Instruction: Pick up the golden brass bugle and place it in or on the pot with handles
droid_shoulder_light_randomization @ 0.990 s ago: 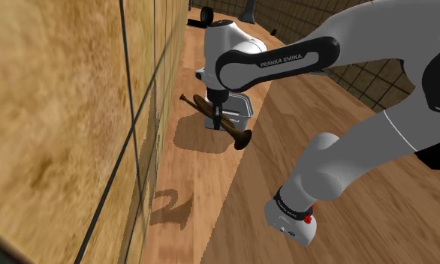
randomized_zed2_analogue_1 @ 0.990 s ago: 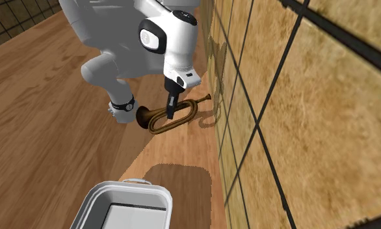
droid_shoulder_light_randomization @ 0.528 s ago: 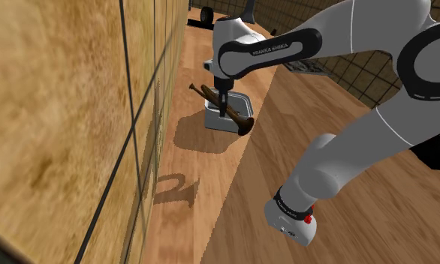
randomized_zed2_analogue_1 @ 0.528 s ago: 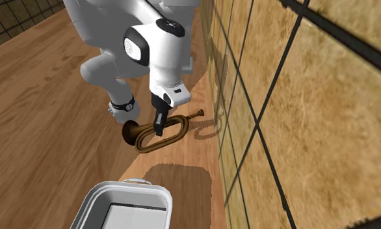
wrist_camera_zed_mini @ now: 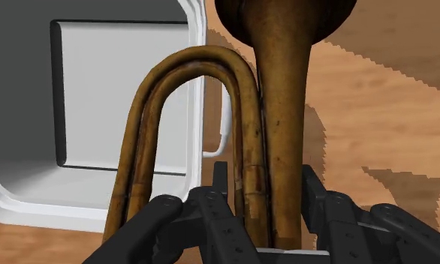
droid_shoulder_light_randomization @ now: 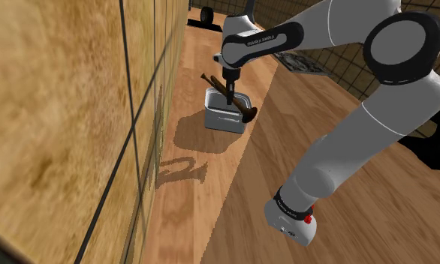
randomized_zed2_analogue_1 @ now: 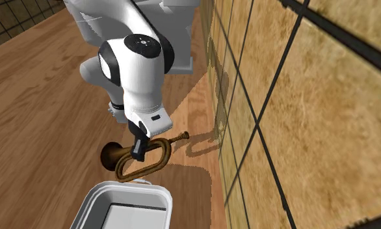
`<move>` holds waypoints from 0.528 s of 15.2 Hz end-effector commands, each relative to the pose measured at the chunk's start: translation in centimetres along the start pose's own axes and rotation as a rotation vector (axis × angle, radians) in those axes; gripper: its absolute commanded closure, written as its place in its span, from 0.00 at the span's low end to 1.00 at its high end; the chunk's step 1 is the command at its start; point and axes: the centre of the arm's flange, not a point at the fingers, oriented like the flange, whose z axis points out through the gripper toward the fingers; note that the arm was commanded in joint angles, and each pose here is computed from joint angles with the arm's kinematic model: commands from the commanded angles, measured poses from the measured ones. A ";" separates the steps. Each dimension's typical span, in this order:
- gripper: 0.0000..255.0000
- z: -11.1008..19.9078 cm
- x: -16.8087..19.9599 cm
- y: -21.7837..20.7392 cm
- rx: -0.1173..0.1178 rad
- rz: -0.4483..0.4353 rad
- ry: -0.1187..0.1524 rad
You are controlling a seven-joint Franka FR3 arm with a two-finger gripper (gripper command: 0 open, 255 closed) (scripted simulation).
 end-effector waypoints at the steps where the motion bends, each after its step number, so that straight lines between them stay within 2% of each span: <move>1: 1.00 0.5 -0.6 2.4 -0.001 -0.001 0.000; 8: 1.00 1.4 -3.2 11.2 -0.001 -0.001 0.000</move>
